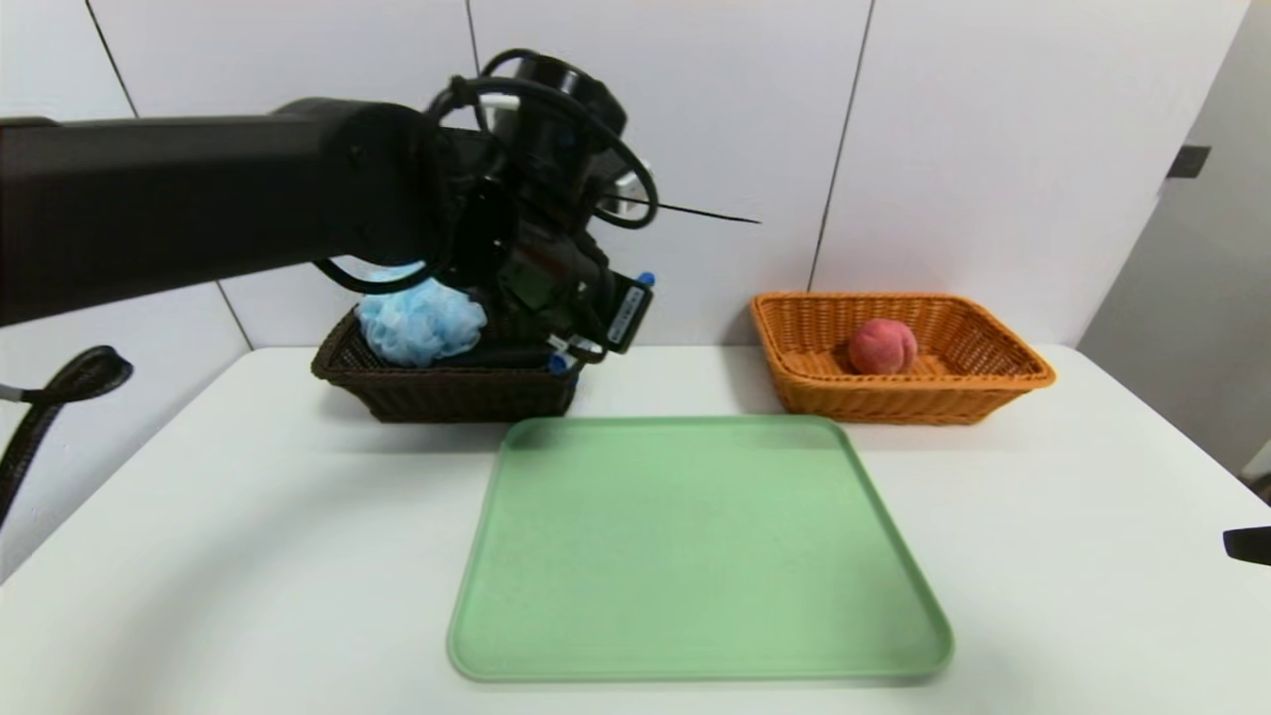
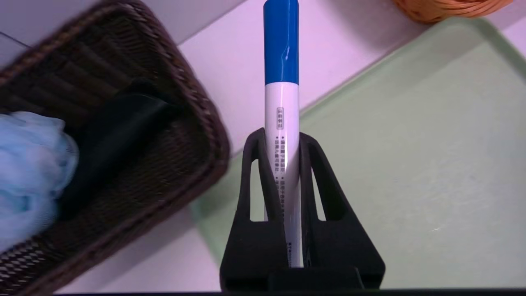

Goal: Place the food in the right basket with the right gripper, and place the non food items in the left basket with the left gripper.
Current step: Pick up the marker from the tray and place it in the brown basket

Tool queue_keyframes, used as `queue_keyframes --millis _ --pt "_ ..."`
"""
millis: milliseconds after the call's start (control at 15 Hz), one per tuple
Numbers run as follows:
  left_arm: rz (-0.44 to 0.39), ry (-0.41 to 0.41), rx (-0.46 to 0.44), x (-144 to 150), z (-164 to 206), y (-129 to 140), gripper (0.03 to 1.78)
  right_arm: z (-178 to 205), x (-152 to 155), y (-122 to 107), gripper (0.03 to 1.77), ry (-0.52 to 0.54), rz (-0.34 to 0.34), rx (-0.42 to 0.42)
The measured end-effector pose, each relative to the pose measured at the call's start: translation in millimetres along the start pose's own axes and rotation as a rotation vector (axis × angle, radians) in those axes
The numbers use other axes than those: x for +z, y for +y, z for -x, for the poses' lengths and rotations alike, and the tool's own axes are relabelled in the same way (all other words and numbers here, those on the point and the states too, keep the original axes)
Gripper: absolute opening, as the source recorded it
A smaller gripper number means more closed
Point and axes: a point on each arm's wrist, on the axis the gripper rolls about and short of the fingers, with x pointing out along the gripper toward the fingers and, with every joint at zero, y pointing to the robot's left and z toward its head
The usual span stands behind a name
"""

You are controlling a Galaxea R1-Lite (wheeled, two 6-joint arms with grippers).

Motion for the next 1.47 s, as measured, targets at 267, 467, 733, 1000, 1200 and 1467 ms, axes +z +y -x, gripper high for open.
queue_keyframes --millis 267,467,733,1000,1200,1467 --pt "-0.197 -0.035 -0.056 -3.6 8.6 62.4 0.16 1.2 -0.7 0.0 1.70 -0.003 0.000 0.000" --pt "-0.357 -0.065 -0.115 -11.6 8.2 97.3 0.16 1.9 -1.5 -0.1 1.70 -0.005 0.000 -0.001" --pt "-0.449 -0.023 -0.101 -24.9 -12.8 117.1 0.16 1.6 -2.6 -0.4 1.70 -0.002 0.001 0.000" --pt "-0.462 0.027 -0.117 -38.0 -42.1 120.2 0.16 0.9 -3.1 -0.7 1.70 0.002 -0.002 -0.003" --pt "-0.460 0.023 -0.104 -42.0 -58.9 122.5 0.16 0.2 -3.6 -1.1 1.70 0.004 -0.003 -0.005" --pt "-0.459 0.027 -0.056 -45.3 -72.8 127.0 0.16 -1.5 -5.0 -1.8 1.70 0.012 -0.006 -0.008"
